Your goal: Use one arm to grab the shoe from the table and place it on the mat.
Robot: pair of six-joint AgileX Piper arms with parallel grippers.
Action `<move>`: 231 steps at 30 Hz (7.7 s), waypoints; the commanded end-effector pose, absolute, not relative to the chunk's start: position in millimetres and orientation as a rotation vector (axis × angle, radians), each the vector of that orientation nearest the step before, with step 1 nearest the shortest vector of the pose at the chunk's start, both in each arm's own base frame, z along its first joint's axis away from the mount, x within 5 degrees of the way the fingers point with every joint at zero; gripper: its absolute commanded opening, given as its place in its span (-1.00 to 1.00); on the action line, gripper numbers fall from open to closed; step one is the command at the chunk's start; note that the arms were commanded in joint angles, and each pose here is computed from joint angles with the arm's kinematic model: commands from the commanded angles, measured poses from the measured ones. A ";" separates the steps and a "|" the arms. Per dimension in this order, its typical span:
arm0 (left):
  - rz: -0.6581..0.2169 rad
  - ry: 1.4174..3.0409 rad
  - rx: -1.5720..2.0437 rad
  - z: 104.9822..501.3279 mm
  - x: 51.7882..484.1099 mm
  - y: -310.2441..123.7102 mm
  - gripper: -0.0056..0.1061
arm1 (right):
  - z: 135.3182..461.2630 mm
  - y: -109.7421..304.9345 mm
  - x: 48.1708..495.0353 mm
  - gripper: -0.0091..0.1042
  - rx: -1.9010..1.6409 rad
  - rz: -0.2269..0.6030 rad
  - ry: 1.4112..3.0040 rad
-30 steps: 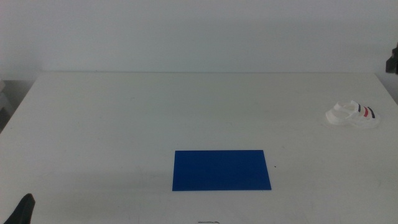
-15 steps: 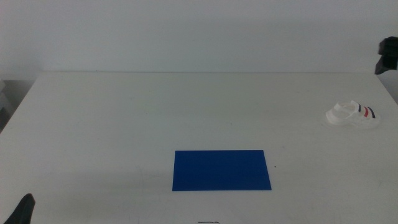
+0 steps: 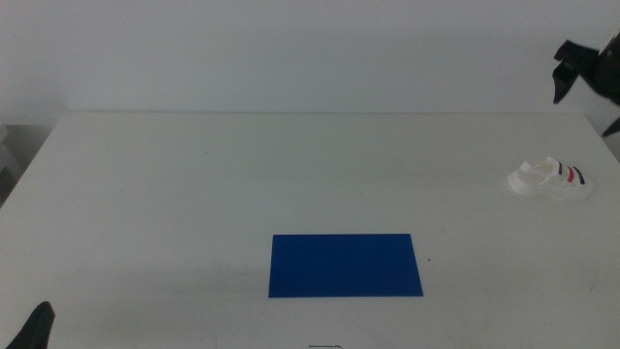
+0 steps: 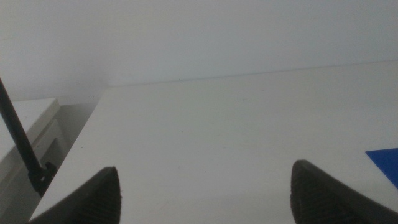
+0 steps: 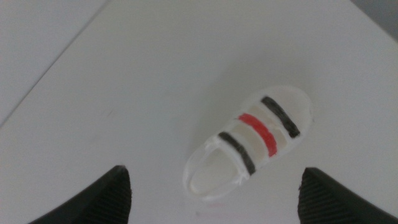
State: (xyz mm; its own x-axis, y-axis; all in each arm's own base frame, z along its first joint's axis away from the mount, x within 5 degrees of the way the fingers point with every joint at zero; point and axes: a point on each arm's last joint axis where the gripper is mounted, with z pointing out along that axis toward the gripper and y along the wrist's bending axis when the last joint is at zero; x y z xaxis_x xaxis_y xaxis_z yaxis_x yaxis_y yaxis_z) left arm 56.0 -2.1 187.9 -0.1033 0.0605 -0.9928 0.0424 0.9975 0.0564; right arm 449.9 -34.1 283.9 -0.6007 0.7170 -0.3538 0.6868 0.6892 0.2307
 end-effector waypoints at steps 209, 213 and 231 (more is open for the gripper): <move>-0.005 1.570 0.058 197.6 55.0 -2.3 0.78 | 301.4 24.4 89.9 0.56 -0.317 0.121 1.714; -0.005 1.570 0.058 197.6 55.0 -2.3 0.78 | 281.2 17.7 63.4 0.56 -0.294 0.139 1.660; -0.005 1.574 0.058 197.4 55.2 -2.3 0.78 | 207.2 13.5 51.3 0.56 -0.296 0.107 1.549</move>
